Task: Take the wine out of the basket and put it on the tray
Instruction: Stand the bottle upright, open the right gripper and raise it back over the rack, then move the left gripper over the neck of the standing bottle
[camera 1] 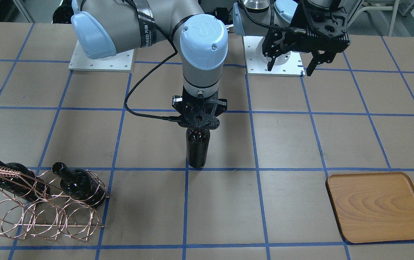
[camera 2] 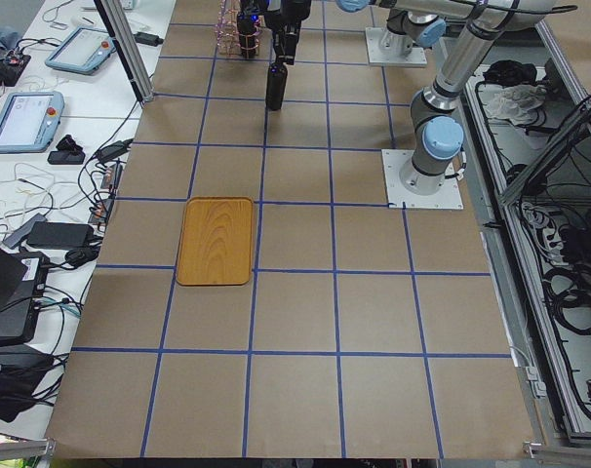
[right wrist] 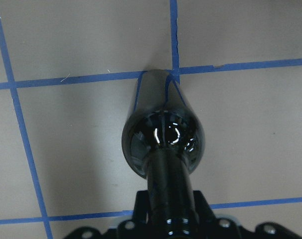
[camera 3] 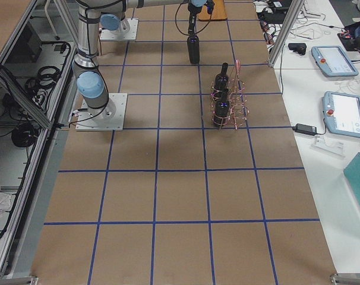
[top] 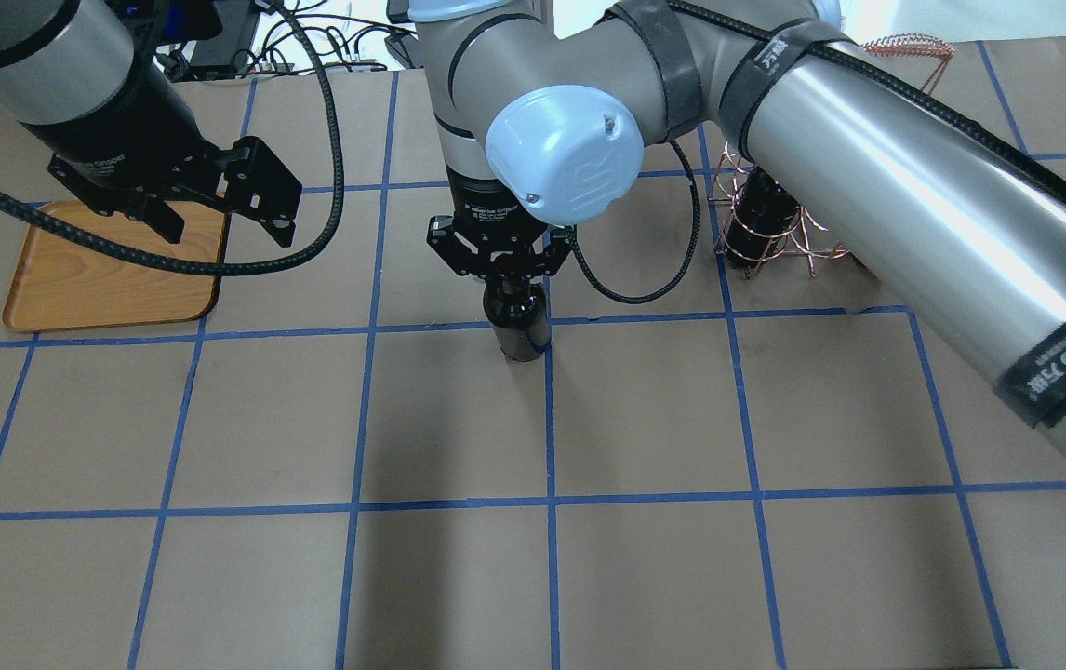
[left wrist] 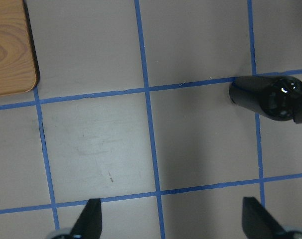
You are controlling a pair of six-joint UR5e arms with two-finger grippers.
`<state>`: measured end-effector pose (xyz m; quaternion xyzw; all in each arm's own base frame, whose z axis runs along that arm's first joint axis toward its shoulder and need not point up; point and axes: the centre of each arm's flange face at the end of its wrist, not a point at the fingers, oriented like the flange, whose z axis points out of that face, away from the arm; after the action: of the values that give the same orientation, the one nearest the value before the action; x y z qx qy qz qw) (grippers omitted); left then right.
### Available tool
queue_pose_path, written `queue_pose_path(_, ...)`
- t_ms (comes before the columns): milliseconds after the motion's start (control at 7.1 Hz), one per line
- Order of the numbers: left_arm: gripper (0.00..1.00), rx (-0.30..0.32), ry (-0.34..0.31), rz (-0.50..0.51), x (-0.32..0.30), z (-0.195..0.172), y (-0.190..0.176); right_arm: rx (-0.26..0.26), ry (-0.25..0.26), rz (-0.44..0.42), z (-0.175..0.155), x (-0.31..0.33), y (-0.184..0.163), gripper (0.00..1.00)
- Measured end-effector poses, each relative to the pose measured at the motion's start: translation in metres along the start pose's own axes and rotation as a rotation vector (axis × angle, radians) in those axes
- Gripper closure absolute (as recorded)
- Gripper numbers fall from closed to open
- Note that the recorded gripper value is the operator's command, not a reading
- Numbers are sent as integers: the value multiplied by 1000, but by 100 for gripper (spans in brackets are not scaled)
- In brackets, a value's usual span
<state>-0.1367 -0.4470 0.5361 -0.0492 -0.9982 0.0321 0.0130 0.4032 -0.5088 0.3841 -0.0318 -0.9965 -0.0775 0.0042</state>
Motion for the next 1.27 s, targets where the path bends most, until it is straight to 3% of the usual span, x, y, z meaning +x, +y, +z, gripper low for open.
queue_pose_path(141, 0, 0, 0, 0, 0, 0, 0, -16, 5, 0, 3, 0, 2, 31)
queue_pose_path(282, 0, 0, 0, 1, 0, 0, 0, -25, 7, -5, 5, 0, 2, 8)
queue_pose_path(423, 0, 1, 0, 0, 0, 0, 0, -25, 4, -11, 4, 0, 2, 1)
queue_pose_path(564, 0, -1, 4, -5, 0, 2, -3, -17, -6, -11, -3, 1, 4, 0)
queue_pose_path(845, 0, -5, 14, -33, 2, 6, -7, 52, -48, 22, -48, 29, 7, 0)
queue_pose_path(1268, 0, -24, 28, -84, 34, 16, -7, 184, -92, 28, -111, 172, -50, 0)
